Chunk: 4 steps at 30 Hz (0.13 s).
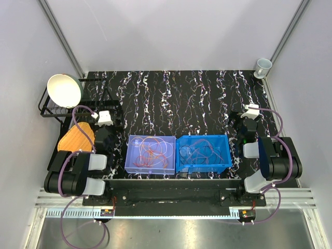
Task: Untangle the cables
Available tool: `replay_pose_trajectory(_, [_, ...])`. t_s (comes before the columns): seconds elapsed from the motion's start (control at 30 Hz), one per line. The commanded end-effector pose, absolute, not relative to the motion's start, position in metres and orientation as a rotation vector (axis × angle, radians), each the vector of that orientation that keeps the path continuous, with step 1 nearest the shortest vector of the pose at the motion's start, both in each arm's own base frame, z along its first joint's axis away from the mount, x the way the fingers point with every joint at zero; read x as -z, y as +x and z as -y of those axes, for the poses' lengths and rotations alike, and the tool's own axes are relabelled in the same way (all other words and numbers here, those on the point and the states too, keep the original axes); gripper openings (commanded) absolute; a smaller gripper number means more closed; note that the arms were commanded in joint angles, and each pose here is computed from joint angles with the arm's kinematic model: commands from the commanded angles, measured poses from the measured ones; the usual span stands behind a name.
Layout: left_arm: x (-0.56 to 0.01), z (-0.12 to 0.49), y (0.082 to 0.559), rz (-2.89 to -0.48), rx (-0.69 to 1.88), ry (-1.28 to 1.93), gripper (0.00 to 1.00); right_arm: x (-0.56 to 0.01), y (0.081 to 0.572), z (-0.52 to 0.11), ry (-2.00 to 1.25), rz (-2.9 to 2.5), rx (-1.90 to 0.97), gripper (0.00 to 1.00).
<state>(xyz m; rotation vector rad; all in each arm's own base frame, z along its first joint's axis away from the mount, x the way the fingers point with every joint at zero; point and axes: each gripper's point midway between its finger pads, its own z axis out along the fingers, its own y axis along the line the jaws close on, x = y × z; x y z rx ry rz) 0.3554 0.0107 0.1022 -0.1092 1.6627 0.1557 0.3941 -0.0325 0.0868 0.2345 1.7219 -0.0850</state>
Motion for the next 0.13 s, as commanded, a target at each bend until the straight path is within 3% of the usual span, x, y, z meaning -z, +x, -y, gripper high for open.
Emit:
replay_pose_trajectory(0.0, [-0.1274,-0.0132,0.3658,-1.575,-0.147,-0.128,0.99,-0.1023,0.4013,0.0386,0.259,-1.663,0.100,1.00])
replay_pose_trajectory(0.1, [-0.1279,-0.0125,0.3658,-1.573,-0.144,-0.128,0.99,-0.1017,0.4013,0.0387,0.256,-1.665,0.102,1.00])
